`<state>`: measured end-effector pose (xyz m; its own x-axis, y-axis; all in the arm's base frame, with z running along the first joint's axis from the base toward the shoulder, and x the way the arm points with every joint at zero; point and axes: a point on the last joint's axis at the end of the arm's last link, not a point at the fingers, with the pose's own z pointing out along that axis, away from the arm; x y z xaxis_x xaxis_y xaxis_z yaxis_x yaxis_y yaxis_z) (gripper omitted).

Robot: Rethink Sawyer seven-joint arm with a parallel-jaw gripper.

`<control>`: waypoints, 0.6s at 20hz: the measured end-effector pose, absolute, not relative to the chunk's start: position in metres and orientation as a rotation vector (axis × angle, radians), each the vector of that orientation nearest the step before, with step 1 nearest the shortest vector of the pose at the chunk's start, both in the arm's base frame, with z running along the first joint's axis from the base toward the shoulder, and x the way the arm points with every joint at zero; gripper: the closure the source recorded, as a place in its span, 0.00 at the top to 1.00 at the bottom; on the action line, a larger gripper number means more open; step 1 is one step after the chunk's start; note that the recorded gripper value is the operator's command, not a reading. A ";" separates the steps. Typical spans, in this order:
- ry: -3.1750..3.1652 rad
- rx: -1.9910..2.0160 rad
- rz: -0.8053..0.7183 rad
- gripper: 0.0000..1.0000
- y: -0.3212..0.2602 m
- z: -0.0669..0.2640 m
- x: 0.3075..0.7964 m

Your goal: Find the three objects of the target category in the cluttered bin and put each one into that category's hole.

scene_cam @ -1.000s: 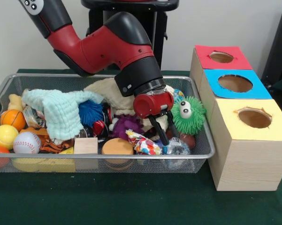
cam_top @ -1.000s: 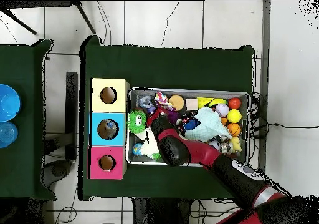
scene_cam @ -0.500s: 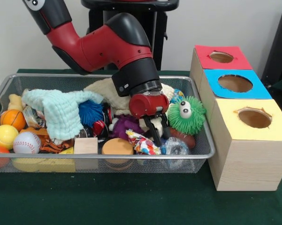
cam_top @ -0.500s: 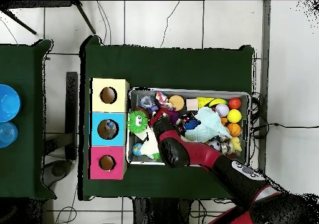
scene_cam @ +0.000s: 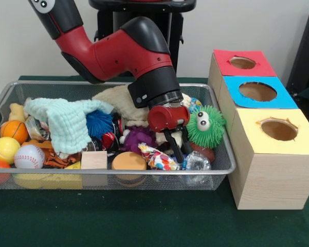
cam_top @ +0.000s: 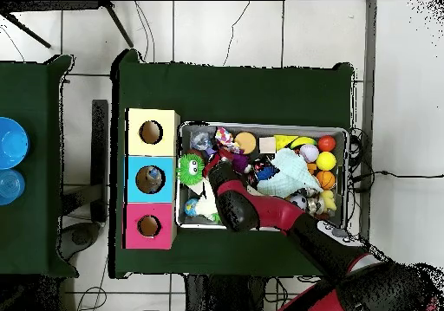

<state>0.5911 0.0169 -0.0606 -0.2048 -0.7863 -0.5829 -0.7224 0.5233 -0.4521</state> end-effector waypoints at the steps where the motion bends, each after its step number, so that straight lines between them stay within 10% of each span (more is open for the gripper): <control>1: 1.960 -1.233 -0.100 1.00 0.017 -0.061 0.592; 12: 1.932 -1.258 -0.090 1.00 0.017 -0.062 0.593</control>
